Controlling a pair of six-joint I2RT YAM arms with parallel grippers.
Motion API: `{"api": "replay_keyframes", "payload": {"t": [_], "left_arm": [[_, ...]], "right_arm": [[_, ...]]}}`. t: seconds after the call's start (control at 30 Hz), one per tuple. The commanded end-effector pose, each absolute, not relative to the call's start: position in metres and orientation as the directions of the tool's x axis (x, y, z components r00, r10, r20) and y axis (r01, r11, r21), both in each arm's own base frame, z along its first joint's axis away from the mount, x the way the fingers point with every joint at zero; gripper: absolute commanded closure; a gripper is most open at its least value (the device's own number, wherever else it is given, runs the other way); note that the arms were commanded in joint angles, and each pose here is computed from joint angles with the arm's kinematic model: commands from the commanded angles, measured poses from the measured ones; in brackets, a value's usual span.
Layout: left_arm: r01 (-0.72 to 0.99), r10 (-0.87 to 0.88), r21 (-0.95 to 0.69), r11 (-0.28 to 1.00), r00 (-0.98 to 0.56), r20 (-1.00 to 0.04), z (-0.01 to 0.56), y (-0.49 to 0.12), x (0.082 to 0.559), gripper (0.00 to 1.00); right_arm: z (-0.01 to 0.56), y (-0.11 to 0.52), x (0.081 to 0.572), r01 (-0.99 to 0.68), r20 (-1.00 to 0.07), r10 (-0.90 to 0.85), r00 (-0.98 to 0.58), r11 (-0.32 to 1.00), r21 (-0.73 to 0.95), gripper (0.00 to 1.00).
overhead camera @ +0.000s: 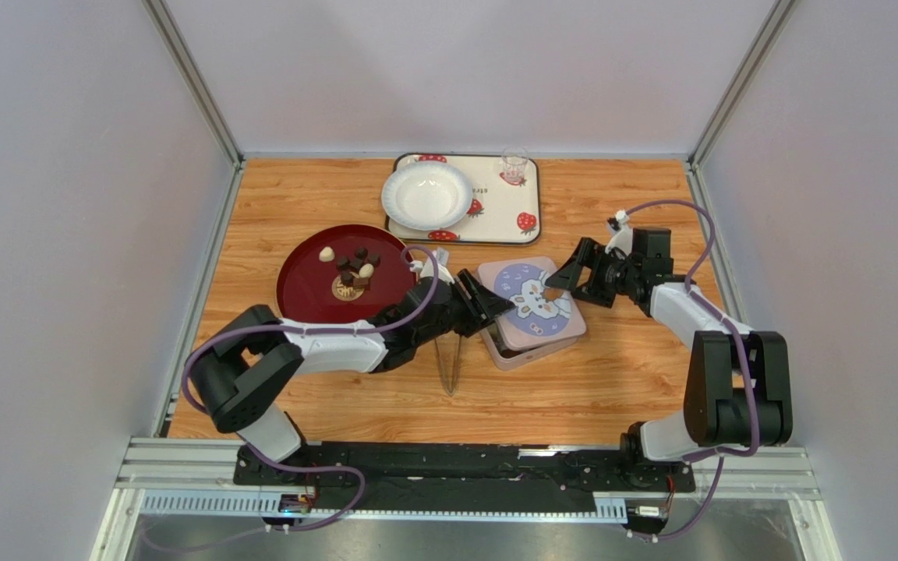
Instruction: Pack the chocolate
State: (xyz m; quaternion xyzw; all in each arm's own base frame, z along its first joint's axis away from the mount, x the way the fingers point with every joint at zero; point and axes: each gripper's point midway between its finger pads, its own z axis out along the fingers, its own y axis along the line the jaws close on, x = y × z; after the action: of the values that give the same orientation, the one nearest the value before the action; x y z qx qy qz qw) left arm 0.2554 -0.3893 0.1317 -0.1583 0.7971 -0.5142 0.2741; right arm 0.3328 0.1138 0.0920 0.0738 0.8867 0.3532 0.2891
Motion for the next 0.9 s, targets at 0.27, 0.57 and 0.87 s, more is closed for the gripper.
{"api": "replay_keyframes", "payload": {"t": [0.27, 0.57, 0.87], "left_arm": [[0.006, -0.437, -0.721, 0.693, -0.792, -0.427, 0.143, -0.354, 0.228, 0.39], [-0.074, -0.454, -0.659, 0.749, -0.78, -0.43, 0.125, -0.323, 0.22, 0.33], [-0.05, -0.422, -0.651, 0.757, -0.798, -0.43, 0.113, -0.342, 0.23, 0.28]], "right_arm": [[0.114, 0.132, 0.339, -0.212, -0.547, 0.252, -0.798, 0.732, 0.647, 0.19], [0.107, 0.134, 0.338, -0.223, -0.55, 0.22, -0.805, 0.747, 0.626, 0.2], [0.109, 0.136, 0.336, -0.236, -0.574, 0.195, -0.795, 0.772, 0.59, 0.2]]}}
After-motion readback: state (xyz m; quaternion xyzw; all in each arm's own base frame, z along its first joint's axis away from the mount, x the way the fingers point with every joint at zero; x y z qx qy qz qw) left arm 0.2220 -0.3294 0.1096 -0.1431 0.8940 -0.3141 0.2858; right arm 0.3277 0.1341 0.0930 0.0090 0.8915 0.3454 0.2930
